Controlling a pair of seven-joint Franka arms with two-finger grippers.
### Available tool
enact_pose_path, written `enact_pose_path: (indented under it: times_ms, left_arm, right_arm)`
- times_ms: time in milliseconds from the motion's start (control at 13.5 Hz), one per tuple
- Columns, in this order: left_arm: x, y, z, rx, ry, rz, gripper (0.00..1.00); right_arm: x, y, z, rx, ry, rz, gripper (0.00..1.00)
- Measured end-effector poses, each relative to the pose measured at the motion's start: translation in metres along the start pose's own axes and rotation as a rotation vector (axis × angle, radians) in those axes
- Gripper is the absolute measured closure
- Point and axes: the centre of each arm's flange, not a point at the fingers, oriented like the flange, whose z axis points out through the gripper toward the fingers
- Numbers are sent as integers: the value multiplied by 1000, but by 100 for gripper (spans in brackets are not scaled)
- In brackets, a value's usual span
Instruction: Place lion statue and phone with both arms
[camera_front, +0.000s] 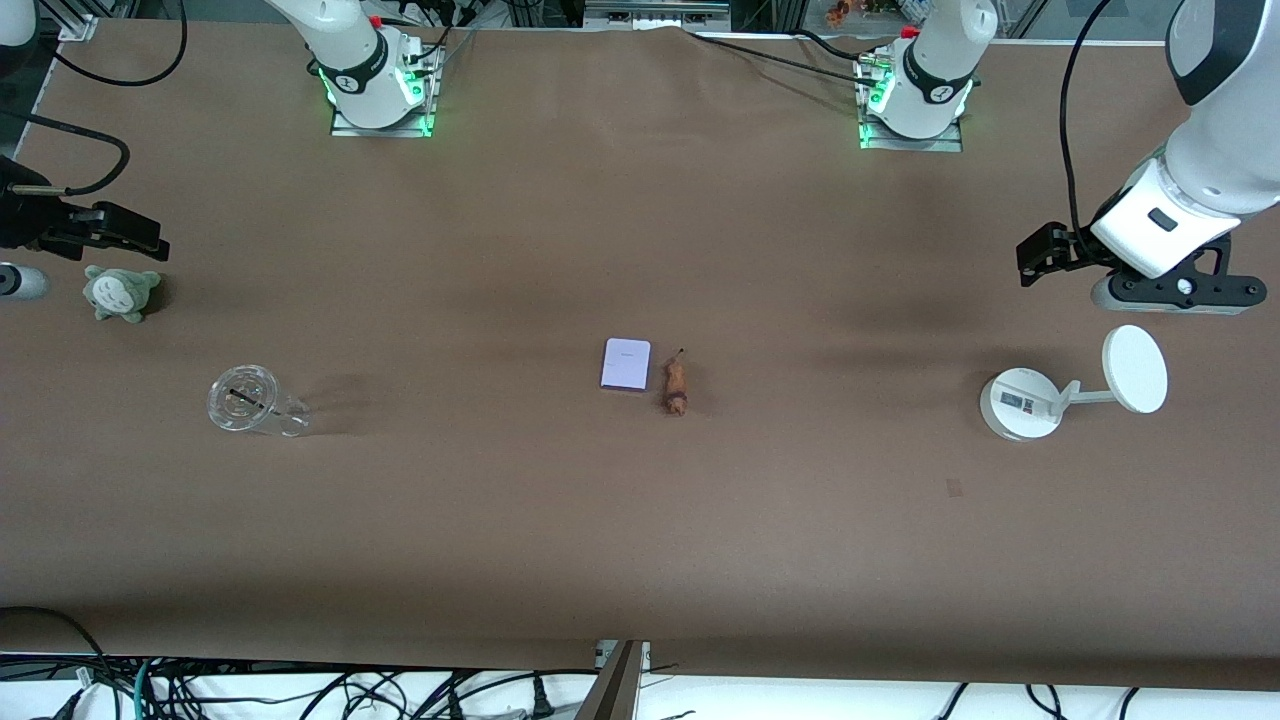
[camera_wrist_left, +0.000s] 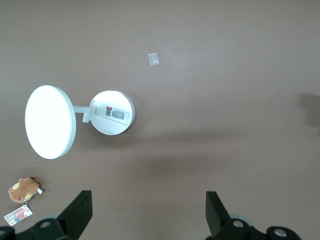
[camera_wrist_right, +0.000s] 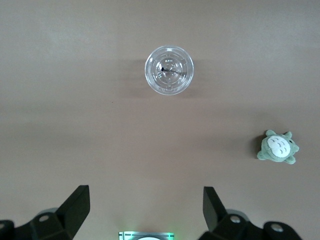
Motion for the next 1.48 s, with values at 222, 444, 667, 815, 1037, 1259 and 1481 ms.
enact_pose_path:
  times_ms: [222, 444, 667, 815, 1037, 1259, 1481]
  left_arm:
    - [6, 29, 19, 1, -30, 42, 0]
    - [21, 87, 41, -42, 2, 47, 0]
    - [36, 153, 79, -60, 36, 19, 0]
    - [38, 196, 103, -71, 52, 1, 0]
    - [38, 263, 133, -117, 122, -37, 0]
    - [31, 326, 177, -170, 166, -85, 0]
    - [26, 369, 225, -196, 237, -47, 0]
  right_arm:
    - [0, 0, 0, 0, 0, 0, 0]
    - [0, 1, 0, 0, 0, 1, 0]
    - [0, 4, 0, 1, 0, 6, 0]
    - [0, 4, 0, 1, 0, 7, 0]
    - [0, 4, 0, 1, -1, 7, 0]
    - [0, 4, 1, 1, -1, 7, 0]
    - [0, 4, 1, 1, -1, 7, 0]
